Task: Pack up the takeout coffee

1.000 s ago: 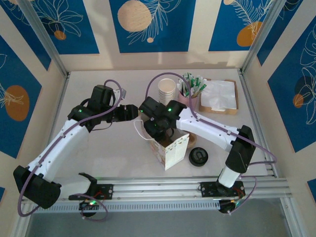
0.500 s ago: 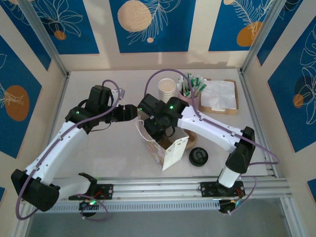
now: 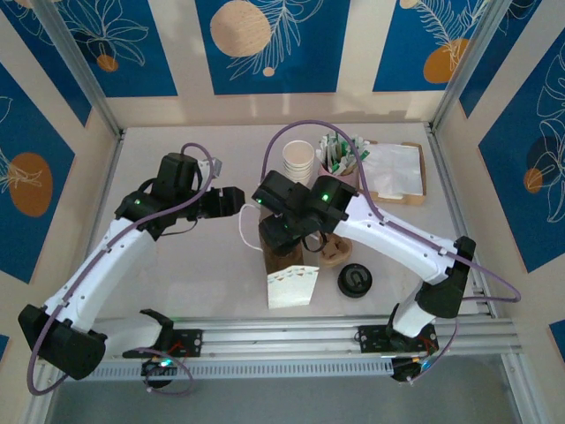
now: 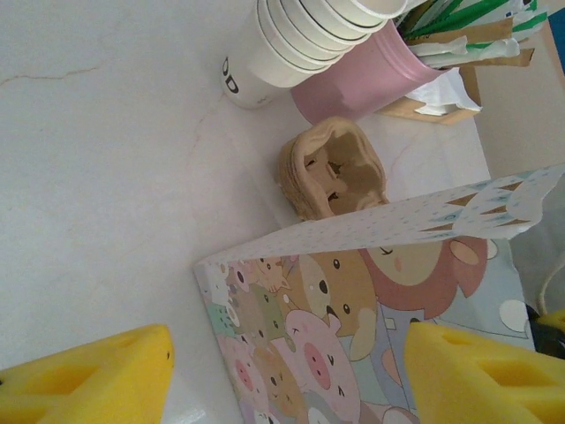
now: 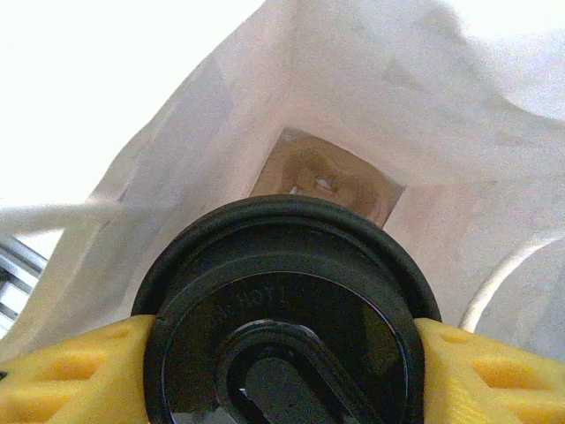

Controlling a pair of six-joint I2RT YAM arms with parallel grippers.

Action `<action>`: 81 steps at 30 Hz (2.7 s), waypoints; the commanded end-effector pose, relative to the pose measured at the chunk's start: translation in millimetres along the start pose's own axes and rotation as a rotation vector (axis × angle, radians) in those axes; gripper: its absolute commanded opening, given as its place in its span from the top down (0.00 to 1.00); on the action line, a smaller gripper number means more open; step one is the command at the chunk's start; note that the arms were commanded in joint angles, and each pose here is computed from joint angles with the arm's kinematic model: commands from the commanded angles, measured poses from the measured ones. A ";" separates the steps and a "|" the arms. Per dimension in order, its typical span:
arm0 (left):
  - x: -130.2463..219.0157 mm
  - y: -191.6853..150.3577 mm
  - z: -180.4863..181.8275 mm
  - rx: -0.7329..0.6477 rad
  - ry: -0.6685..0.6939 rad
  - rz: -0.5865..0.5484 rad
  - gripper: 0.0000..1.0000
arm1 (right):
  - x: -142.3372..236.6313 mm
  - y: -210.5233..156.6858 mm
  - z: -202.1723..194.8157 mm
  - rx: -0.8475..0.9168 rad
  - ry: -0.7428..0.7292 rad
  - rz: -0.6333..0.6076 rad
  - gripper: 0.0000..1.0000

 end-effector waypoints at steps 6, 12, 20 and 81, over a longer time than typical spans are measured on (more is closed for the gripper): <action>21.4 9.9 -5.8 0.000 0.004 -0.056 0.30 | 50.2 18.3 4.5 0.013 0.007 -0.140 0.63; 30.0 14.0 -7.2 -0.005 0.021 -0.079 0.30 | 77.6 18.8 3.8 0.037 -0.039 -0.193 0.63; 50.7 27.5 -23.5 -0.037 0.002 -0.119 0.32 | 114.1 15.4 -3.1 0.030 -0.088 -0.284 0.63; 51.5 -51.8 -151.9 -0.263 -0.093 0.058 0.67 | 230.0 -16.9 -103.6 -0.298 -0.199 -0.856 0.65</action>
Point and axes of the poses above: each hand's point on the last joint's axis, 136 mm out from that joint toward the fingers, its own x axis back along the fingers, its own z axis along the line the jaws close on, y = z × x, the point moved 2 cm from there along x, back along the fingers, and after that the axes turned 5 degrees about x, right-handed, at the moved point
